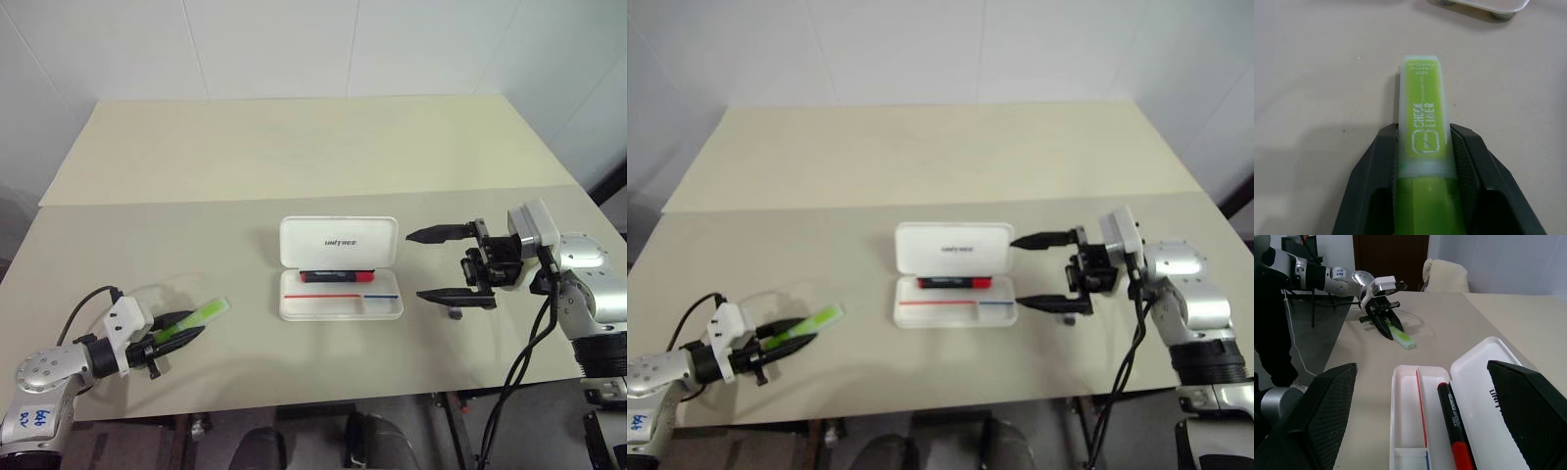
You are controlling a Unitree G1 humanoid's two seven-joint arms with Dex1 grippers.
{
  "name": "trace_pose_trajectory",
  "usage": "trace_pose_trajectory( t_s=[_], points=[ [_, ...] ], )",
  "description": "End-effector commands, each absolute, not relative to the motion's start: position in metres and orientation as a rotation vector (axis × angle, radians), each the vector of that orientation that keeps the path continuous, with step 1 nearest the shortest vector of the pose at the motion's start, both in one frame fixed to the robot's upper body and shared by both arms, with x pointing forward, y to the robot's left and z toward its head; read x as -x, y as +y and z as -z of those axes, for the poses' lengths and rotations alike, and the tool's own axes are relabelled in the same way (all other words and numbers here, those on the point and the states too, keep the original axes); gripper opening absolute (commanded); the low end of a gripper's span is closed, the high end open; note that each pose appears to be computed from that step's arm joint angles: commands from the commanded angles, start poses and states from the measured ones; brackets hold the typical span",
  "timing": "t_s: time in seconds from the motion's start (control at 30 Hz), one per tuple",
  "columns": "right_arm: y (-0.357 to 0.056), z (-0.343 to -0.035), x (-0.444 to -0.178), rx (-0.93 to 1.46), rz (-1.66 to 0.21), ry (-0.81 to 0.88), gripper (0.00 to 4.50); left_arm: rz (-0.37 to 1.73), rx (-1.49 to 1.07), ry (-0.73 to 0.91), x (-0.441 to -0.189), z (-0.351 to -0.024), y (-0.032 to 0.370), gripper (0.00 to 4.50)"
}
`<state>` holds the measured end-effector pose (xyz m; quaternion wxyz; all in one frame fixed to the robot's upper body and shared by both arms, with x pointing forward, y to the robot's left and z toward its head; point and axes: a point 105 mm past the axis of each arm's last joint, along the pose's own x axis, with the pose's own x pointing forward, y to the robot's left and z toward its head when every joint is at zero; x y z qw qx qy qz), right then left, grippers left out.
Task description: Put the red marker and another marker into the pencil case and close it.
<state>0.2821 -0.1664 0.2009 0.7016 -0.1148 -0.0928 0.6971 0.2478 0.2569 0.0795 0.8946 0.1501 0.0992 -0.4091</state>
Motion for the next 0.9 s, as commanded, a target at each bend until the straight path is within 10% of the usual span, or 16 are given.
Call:
trace_pose_trajectory(
  t_s=[0.03, 0.9],
  points=[
    [-0.173, -0.208, -0.28, 0.313, -1.587, -0.226, 4.5, 0.861, -0.314, 0.131, -0.254, -0.096, 0.247, 1.14],
    [-0.272, -0.19, -0.29, 0.478, -1.116, -0.048, 4.5, 1.381, -0.469, -0.045, -0.276, -0.155, 0.117, 1.14]
  ],
)
